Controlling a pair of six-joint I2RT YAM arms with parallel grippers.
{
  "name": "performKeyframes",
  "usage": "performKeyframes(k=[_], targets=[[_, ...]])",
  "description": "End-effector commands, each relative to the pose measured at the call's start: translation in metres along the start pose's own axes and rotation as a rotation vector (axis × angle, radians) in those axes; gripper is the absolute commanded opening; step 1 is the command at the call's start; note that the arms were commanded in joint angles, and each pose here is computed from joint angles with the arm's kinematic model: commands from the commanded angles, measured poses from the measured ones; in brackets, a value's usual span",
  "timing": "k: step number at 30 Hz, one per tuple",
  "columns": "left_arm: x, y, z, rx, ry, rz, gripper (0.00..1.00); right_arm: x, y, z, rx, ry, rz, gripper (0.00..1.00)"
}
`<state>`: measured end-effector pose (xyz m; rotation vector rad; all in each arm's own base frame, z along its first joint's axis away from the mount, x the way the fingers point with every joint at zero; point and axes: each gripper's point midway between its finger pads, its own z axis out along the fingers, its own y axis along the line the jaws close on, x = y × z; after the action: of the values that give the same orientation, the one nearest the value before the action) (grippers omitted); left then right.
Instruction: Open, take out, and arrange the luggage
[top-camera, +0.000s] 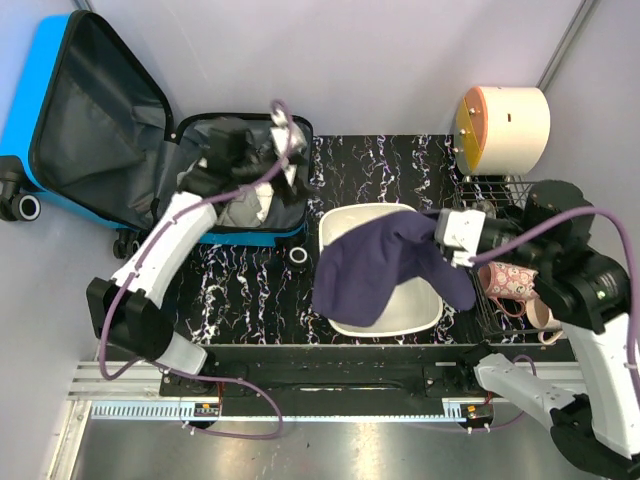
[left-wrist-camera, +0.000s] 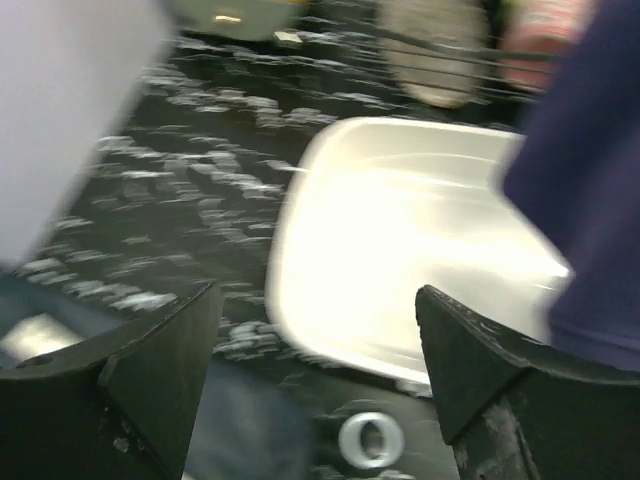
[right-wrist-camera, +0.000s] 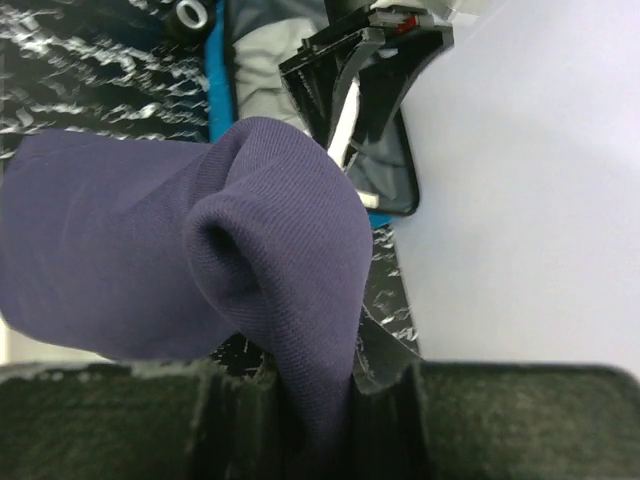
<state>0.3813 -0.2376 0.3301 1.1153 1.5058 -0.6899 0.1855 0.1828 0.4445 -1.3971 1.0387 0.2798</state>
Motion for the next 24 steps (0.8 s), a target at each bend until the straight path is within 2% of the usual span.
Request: performKeyframes(k=[1,3,4,7,10,15,20,24], targets=[[0.01,-0.145,0.024,0.331,-0.006,-0.088,0.82,-0.02,0.028,-0.042,-0.038,0.005,-0.087,0.0],[0.018,-0.184,0.03,0.392,-0.007,-0.083,0.81,-0.018,0.039,-0.051,-0.055,0.026,-0.059,0.0],[0.023,-0.217,0.036,0.46,-0.014,-0.065,0.81,-0.022,0.039,-0.056,-0.043,0.023,-0.057,0.0],[0.029,-0.265,0.038,0.561,-0.007,-0.019,0.77,-0.019,0.034,-0.058,-0.007,0.055,0.001,0.0],[0.035,-0.297,0.028,0.64,-0.045,0.014,0.73,-0.009,0.025,-0.054,0.024,0.094,0.033,0.0],[0.033,-0.317,0.015,0.648,-0.136,0.037,0.66,0.021,0.042,-0.026,-0.068,0.118,0.086,0.0],[0.043,-0.339,0.019,0.733,-0.141,0.055,0.65,0.056,0.05,0.004,-0.151,0.17,0.149,0.0],[0.048,-0.345,0.023,0.731,-0.152,0.015,0.64,0.078,0.04,0.032,-0.185,0.208,0.174,0.0]])
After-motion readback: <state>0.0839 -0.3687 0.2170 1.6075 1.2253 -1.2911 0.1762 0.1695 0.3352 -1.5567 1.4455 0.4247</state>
